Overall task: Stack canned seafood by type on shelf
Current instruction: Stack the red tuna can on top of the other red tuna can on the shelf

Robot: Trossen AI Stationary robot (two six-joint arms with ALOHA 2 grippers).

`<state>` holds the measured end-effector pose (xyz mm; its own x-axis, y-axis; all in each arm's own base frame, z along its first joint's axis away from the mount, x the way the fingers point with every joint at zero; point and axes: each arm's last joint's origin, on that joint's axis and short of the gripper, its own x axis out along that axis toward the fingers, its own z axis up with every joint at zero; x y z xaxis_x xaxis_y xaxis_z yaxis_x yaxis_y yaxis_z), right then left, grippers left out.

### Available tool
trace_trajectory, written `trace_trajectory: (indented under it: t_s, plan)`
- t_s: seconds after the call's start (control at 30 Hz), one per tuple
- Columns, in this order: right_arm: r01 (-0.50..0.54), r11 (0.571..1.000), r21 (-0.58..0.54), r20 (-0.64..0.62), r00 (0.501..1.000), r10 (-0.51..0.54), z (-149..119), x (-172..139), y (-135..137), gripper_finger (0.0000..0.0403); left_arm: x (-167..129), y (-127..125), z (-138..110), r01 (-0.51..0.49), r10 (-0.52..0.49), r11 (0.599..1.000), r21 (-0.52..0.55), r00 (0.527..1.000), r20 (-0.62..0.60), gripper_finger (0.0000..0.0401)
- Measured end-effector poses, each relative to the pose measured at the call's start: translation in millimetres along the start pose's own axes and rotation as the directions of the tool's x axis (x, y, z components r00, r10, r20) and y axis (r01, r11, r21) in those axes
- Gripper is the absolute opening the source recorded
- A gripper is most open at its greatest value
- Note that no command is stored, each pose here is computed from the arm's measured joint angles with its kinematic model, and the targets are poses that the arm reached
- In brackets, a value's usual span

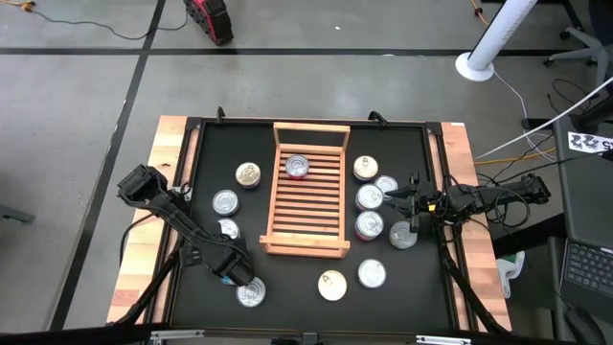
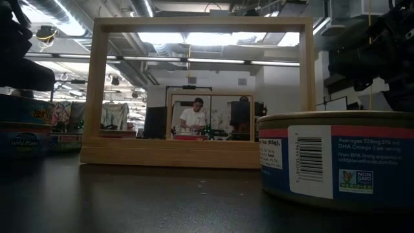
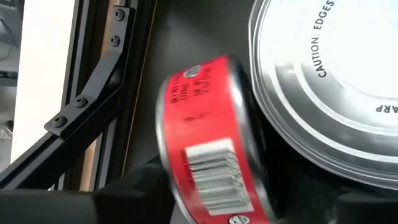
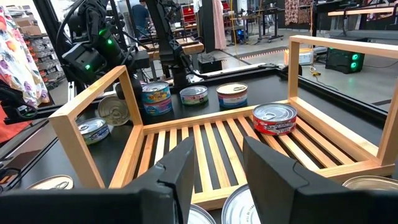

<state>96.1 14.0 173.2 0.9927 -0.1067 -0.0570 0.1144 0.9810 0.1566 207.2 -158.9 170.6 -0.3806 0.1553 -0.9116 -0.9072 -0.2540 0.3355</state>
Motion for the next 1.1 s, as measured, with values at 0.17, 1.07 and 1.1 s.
trace_trajectory:
  t_s: [0.17, 1.07, 1.1]
  plan:
    - [0.000, 1.000, 0.000, 0.000, 1.000, 0.000, 0.0, 0.0, 0.0, 0.0136, 0.0, 0.0, 0.0, 0.000, 0.000, 0.999, 0.049, 1.000, 0.000, 0.0142]
    - [0.000, 1.000, 0.000, 0.000, 1.000, 0.000, 0.0, 0.0, 0.0, 0.0136, -116.6, 39.2, 42.1, 0.318, -0.301, 0.915, 0.249, 0.948, -0.106, 0.0130]
    - [0.000, 1.000, 0.000, 0.000, 1.000, 0.000, 0.0, 0.0, 0.0, 0.0136, -119.8, 38.5, 45.6, 0.350, -0.340, 0.905, 0.242, 0.937, -0.086, 0.0131]
